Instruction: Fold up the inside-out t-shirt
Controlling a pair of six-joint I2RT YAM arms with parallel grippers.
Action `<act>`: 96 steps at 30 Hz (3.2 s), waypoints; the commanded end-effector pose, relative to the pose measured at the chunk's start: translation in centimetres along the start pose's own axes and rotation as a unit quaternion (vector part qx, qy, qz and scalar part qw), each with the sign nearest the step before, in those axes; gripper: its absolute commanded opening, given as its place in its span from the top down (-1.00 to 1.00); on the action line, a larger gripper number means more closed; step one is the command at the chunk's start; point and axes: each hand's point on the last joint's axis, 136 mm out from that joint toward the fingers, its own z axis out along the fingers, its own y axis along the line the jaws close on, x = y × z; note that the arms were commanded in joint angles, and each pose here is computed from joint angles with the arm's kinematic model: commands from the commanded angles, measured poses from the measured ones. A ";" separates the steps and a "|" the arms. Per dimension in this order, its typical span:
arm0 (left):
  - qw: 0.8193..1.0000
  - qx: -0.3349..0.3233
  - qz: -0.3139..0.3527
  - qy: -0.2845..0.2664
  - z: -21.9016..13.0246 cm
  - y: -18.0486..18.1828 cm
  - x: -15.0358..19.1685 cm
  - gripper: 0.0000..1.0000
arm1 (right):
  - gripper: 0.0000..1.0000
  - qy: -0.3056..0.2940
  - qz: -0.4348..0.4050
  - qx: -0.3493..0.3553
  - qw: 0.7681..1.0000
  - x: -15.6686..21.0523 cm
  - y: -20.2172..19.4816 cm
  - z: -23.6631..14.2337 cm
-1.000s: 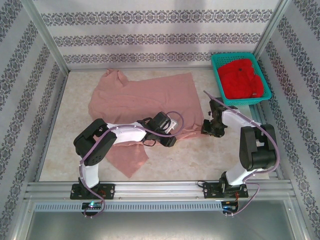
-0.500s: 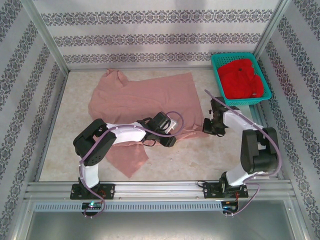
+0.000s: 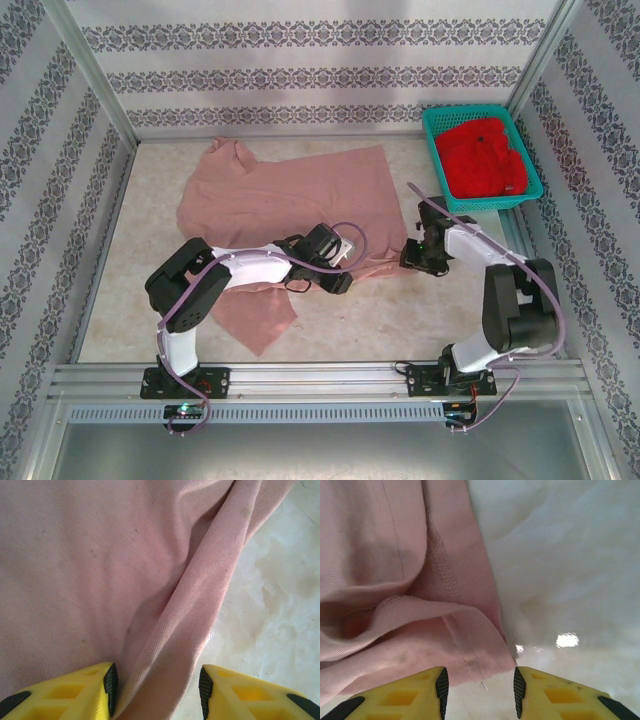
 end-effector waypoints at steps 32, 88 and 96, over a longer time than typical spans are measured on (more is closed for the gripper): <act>0.967 -0.167 -0.180 0.069 -14.8 3.2 12.2 -0.36 | 1.00 -0.064 -0.025 -0.061 0.996 -1.1 3.0 -4.7; 0.691 -0.385 0.026 -0.611 -73.0 -3.2 -6.4 1.00 | 1.00 -0.631 -0.089 -0.189 0.747 2.5 4.9 -51.5; 0.660 -0.485 0.063 -0.569 -73.7 -4.1 -12.6 1.00 | 1.00 -0.641 -0.098 -0.172 0.741 0.0 6.0 -52.7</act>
